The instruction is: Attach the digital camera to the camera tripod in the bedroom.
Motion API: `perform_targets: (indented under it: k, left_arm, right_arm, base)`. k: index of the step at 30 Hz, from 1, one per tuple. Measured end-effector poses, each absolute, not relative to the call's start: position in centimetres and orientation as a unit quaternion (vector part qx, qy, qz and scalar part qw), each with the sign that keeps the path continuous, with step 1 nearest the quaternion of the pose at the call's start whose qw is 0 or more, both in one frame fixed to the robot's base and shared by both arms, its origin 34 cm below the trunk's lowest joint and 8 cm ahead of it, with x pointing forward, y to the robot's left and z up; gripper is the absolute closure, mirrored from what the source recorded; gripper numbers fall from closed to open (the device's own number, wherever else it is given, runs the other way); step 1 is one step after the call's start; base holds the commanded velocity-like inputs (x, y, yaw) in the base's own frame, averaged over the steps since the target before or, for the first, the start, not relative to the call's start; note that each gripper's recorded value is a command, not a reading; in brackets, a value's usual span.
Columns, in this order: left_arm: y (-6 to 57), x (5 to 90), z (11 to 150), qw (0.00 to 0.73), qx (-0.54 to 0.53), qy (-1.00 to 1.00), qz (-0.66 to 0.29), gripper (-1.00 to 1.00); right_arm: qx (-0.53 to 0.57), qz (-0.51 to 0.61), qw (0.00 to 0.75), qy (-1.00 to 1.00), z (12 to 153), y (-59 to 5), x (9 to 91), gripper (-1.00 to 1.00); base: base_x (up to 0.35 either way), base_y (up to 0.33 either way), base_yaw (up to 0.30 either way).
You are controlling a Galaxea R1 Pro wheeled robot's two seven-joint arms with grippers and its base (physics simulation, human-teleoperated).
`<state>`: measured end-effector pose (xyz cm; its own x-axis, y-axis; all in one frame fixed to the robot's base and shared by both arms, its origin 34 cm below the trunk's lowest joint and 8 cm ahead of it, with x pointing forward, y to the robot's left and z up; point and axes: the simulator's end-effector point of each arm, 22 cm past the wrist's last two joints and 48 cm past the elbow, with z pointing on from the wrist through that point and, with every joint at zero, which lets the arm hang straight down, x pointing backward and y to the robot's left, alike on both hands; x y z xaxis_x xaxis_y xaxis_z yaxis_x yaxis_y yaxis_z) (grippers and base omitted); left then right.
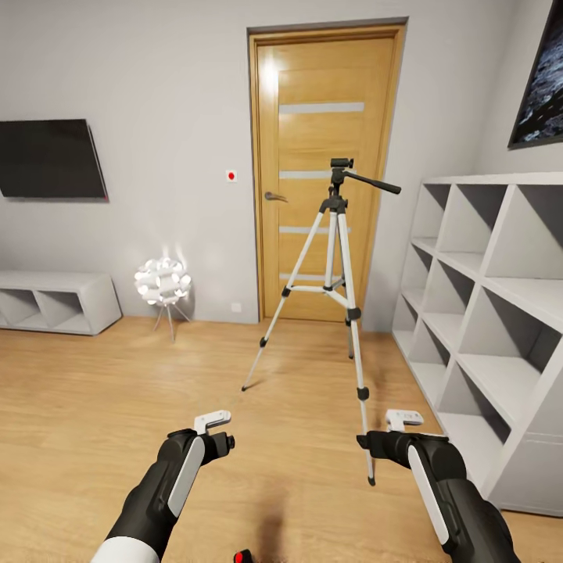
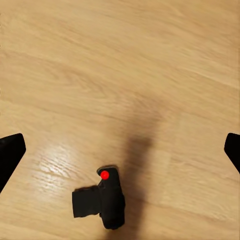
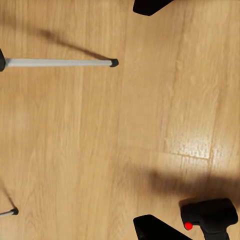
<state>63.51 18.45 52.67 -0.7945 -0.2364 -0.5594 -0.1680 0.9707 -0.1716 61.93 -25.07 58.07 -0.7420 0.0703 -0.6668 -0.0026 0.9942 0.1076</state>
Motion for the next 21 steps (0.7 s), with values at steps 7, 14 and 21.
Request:
perform_targets:
  k: [7, 14, 21]
  left_arm:
    - [20.2, 62.9, 51.1, 0.299, -0.120, 0.946, -0.019, -1.00]
    - [22.0, 62.1, 49.5, 0.295, -0.136, 0.946, 0.022, -1.00]
    - [22.2, 61.7, 48.0, 0.294, -0.137, 0.946, 0.026, -1.00]
  right_arm:
    - [0.018, 0.050, 0.360, 0.931, 56.6, -25.1, 61.6, -1.00]
    - [0.018, 0.050, 0.360, 0.931, 55.1, -25.1, 61.3, -1.00]
    - [0.018, 0.049, 0.360, 0.931, 53.5, -25.1, 60.9, -1.00]
  base:
    - [0.000, 0.000, 0.000]
    - [0.000, 0.000, 0.000]
    - [0.000, 0.000, 0.000]
